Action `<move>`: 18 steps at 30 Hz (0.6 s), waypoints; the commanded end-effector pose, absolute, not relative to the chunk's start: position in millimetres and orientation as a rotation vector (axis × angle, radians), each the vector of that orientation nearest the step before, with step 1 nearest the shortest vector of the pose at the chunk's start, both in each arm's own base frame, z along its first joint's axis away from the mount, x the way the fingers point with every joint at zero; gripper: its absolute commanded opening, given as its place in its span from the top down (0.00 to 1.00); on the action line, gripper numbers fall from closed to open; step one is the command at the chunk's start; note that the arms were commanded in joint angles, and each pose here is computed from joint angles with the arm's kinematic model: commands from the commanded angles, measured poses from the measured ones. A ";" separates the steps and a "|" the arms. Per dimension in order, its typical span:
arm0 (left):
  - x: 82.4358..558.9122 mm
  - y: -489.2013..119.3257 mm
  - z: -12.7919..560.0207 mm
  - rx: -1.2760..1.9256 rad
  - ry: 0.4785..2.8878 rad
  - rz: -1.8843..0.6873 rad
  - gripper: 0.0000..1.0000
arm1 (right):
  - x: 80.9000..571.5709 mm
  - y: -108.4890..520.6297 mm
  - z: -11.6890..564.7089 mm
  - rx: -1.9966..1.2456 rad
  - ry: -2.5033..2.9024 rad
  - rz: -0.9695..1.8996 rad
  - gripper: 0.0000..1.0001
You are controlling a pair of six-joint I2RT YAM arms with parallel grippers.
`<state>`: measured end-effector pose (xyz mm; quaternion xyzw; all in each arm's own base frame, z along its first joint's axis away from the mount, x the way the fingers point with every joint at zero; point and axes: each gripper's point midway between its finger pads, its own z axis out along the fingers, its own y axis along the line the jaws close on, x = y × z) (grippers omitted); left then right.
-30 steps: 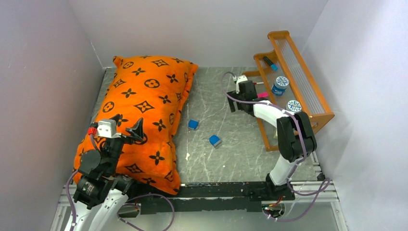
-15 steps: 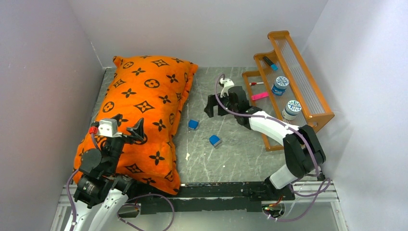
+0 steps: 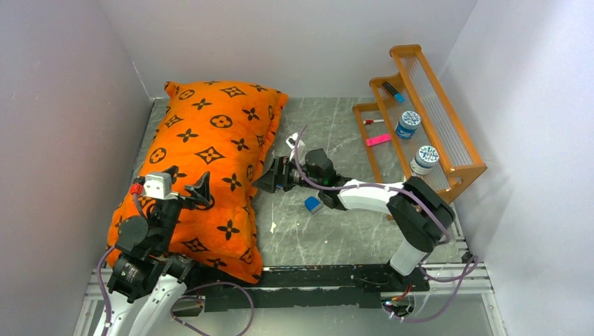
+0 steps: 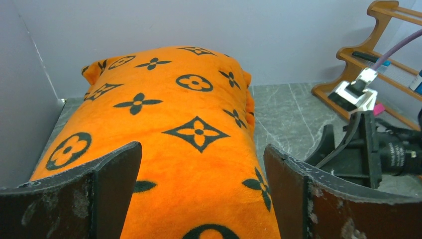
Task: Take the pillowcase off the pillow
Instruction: Move the pillow to the center of the board.
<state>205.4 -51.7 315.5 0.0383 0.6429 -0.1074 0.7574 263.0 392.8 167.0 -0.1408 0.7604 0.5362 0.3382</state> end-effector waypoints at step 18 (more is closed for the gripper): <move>203.9 -58.6 324.3 0.120 1.356 -0.260 0.03 | 250.7 520.7 137.6 -0.391 1.894 1.806 0.40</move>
